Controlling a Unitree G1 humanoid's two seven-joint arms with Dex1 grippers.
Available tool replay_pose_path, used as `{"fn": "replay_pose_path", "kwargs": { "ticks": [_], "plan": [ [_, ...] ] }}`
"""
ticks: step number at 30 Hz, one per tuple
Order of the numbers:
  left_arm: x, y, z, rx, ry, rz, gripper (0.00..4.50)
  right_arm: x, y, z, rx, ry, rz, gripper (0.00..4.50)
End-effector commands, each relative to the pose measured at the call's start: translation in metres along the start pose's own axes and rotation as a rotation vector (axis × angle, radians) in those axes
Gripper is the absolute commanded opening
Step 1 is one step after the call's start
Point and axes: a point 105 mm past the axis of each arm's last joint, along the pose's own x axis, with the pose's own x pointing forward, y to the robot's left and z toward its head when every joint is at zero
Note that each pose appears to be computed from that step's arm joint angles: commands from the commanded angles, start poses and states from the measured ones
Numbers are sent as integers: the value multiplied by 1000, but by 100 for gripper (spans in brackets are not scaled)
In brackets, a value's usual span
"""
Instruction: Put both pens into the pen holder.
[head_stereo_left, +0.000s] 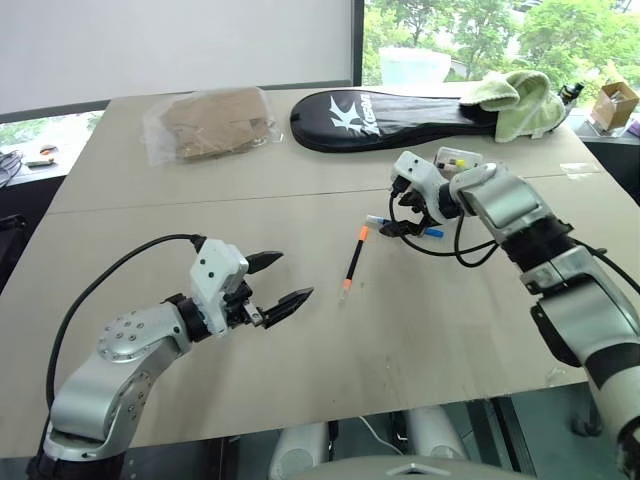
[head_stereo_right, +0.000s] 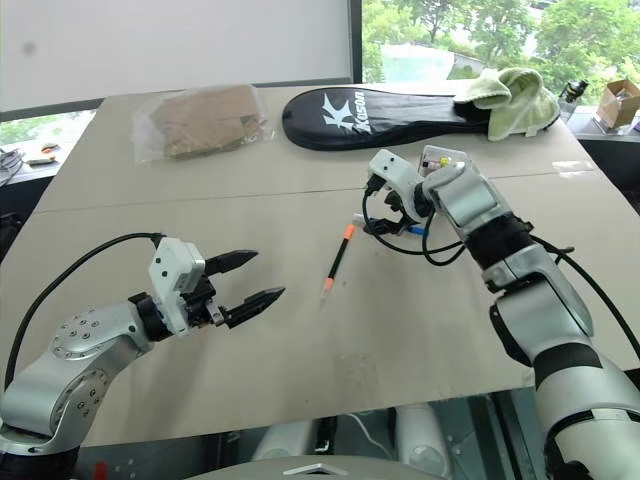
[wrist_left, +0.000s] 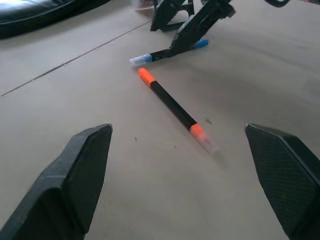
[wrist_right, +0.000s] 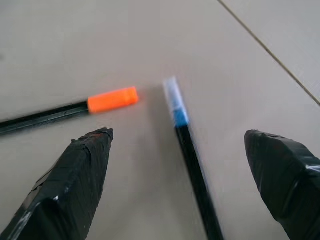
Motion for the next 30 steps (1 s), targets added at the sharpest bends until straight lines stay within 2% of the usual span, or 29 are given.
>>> {"fn": "replay_pose_path", "kwargs": {
  "ticks": [1,12,15,17,23,24,30],
  "plan": [
    [-6,-9,21,72,-91,-24,441,10,-9,1,-44,57,-47,450],
    [-13,-11,27,88,-118,-22,441,15,-11,-2,-114,132,-29,450],
    [-13,-11,26,87,-111,-26,450,18,-8,-1,-131,145,-21,378],
    [-12,-12,25,87,-110,-27,450,22,-4,-1,-134,154,-13,274],
    [-13,-11,26,94,-115,-14,450,31,0,-16,-151,218,-8,26],
    [-13,-11,27,94,-117,-12,450,31,-1,-19,-153,226,-14,2],
    [-13,-13,26,85,-123,-5,450,24,-7,-20,-120,196,-13,2]
  ]
}}
